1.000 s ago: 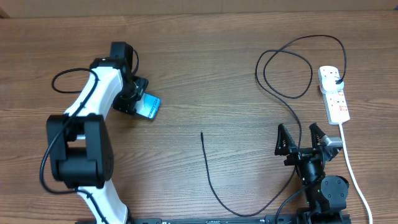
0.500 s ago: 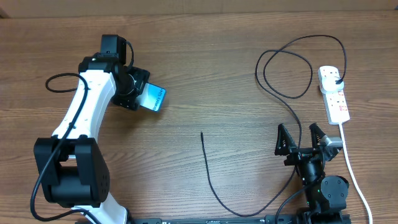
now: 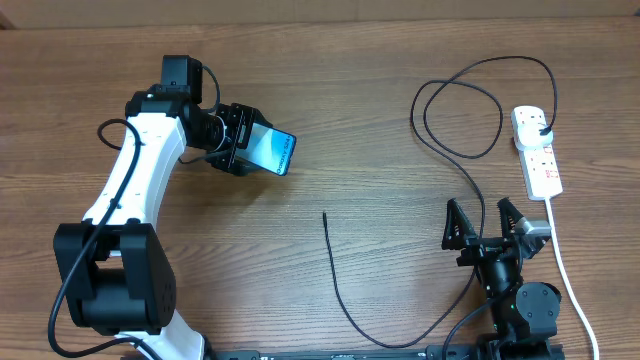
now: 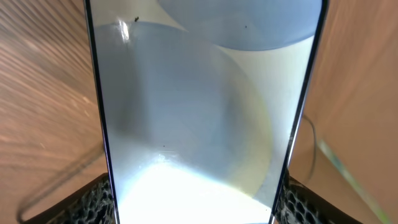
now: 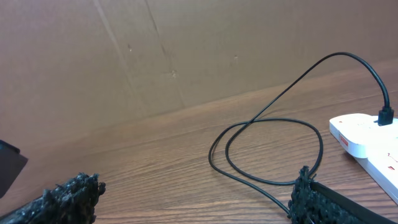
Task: Plug charger to phone and switch on socket
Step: 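Lift the phone with the left gripper and tilt it upright toward center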
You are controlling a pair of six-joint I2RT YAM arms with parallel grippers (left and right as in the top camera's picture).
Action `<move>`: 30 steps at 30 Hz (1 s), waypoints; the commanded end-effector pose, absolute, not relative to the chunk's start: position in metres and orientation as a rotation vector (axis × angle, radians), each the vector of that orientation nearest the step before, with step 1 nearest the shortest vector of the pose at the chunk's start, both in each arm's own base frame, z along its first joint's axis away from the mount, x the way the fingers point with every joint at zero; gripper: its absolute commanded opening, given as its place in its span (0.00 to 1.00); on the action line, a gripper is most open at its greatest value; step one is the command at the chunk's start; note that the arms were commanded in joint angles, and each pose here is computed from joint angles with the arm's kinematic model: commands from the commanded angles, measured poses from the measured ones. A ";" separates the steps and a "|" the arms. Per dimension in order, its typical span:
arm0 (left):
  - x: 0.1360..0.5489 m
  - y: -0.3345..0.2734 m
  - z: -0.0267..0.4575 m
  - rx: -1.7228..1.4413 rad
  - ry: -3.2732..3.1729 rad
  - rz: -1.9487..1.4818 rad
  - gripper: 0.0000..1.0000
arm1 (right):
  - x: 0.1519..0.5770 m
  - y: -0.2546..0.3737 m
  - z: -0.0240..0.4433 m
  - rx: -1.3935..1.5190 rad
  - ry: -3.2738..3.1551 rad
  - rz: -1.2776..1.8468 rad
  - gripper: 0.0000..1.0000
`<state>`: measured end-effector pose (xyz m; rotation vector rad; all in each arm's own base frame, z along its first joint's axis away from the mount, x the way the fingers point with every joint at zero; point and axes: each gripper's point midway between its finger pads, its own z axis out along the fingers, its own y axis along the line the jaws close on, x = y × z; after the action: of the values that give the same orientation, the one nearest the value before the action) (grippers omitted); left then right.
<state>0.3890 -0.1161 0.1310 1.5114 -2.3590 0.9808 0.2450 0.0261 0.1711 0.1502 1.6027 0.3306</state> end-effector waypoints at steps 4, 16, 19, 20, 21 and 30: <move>0.378 -0.147 0.178 1.301 -2.211 1.247 0.04 | 0.245 0.025 0.169 0.154 1.598 0.327 1.00; 0.366 -0.169 0.212 1.101 -2.033 1.428 0.04 | 0.245 0.025 0.169 0.154 1.598 0.327 1.00; 0.363 -0.172 0.219 1.061 -1.996 1.461 0.04 | 0.245 0.025 0.169 0.154 1.598 0.327 1.00; 0.362 -0.172 0.221 1.053 -1.990 1.467 0.04 | 0.245 0.025 0.169 0.154 1.598 0.327 1.00; 0.362 -0.173 0.223 1.041 -1.982 1.477 0.04 | 0.245 0.026 0.169 0.154 1.598 0.328 1.00; 0.360 -0.175 0.228 1.001 -1.969 1.506 0.04 | 0.245 0.026 0.169 0.154 1.598 0.328 1.00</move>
<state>0.3676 -0.1712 0.2008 1.1000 -1.9790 1.4086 0.2450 0.0261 0.1710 0.1503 1.6031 0.3312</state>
